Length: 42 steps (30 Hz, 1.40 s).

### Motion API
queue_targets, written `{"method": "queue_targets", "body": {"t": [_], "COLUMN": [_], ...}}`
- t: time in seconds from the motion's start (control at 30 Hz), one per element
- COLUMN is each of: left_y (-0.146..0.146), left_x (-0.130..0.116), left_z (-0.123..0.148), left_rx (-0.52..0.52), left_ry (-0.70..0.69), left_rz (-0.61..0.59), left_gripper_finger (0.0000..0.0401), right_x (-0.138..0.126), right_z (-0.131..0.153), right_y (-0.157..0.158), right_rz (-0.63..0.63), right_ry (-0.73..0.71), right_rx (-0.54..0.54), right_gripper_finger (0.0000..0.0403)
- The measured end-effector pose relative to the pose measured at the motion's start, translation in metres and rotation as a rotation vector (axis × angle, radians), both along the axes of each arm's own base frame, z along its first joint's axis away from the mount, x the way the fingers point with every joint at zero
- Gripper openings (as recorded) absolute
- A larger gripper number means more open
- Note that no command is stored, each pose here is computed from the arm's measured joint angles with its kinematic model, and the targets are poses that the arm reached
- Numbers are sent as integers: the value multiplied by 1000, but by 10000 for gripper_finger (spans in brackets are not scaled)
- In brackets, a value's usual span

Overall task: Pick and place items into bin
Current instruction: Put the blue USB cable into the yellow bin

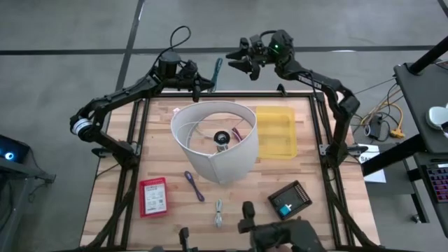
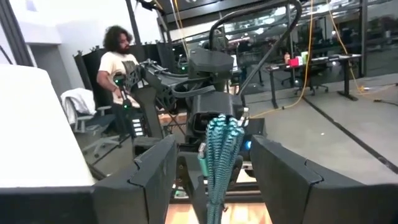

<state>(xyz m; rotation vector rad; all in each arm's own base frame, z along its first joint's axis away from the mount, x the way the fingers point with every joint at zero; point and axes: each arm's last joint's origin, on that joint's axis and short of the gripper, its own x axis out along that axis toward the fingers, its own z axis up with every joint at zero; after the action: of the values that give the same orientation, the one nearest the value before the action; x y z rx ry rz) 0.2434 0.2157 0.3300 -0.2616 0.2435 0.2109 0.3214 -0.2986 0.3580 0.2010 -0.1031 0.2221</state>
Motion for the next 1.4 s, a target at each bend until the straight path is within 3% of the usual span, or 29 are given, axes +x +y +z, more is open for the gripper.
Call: {"method": "queue_targets", "body": {"t": [0.13,0.43,1.03,1.2,1.4], "left_y": [1,0,0,0,1], "left_x": [1,1,1,1,2], "left_z": [3,3,3,5,6], "left_rx": [17,17,18,38,47], "left_ry": [-24,-25,-28,-41,-50], "left_rz": [2,2,-2,-3,-3], "left_gripper_finger": [12,12,13,13,13], "right_x": [6,30,36,37,37], "right_z": [-5,-6,1,0,1], "right_y": [-6,-13,-11,-11,-11], "right_rz": [-2,127,100,67,70], "right_ry": [7,22,-2,1,-1], "right_rx": [21,43,37,95,93], "right_gripper_finger": [192,192,189,162,92]}}
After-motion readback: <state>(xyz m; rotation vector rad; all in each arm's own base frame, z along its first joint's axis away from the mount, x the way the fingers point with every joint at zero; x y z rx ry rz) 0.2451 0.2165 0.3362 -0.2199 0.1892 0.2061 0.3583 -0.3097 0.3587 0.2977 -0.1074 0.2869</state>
